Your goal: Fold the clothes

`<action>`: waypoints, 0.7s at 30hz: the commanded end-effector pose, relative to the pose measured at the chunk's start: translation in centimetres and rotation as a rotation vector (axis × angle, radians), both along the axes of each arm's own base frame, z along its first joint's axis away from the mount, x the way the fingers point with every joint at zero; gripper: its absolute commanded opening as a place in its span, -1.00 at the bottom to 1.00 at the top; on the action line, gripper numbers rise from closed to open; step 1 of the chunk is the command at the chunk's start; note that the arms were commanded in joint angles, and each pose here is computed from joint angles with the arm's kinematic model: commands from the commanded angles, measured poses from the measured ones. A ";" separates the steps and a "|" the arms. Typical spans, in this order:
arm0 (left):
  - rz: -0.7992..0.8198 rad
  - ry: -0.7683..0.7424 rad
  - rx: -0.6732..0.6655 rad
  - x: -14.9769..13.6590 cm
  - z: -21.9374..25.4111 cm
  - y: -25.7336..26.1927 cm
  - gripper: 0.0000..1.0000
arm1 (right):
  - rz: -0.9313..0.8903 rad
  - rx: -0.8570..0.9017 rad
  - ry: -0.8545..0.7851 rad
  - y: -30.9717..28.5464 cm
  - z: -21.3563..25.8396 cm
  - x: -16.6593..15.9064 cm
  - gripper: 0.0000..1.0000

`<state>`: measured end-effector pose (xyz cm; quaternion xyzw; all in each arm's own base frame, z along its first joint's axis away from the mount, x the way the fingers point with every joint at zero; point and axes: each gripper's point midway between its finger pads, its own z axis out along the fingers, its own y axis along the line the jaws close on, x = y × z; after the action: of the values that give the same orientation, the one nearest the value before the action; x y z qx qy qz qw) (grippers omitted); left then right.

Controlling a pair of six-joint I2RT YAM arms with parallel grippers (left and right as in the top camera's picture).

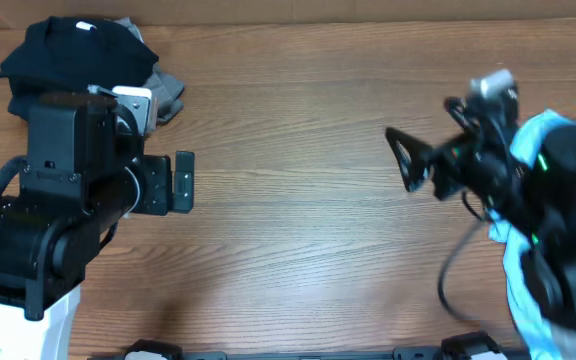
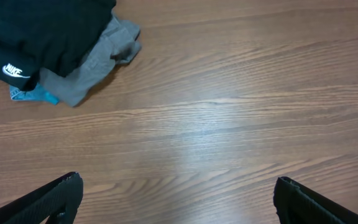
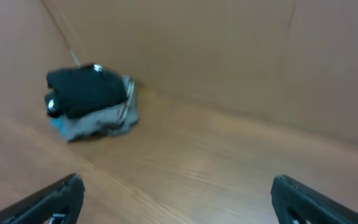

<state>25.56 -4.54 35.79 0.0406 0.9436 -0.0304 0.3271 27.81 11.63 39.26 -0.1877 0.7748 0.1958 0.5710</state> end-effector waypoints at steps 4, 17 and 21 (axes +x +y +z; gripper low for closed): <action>0.015 -0.007 -0.001 0.2 0.2 0.0 1.00 | -0.112 -0.110 -0.143 -3.0 -4.1 -3.3 1.00; 0.015 -0.007 -0.001 0.2 0.2 0.0 1.00 | -0.106 -0.055 -0.298 -3.4 -16.3 -7.2 1.00; 0.015 -0.007 -0.001 0.2 0.2 0.0 1.00 | -0.081 -0.062 -0.257 -2.8 -20.1 -6.2 1.00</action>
<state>25.64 -4.54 35.66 0.0406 0.9446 -0.0295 0.3244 21.08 8.44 21.32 -0.1918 0.7028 0.1186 0.6746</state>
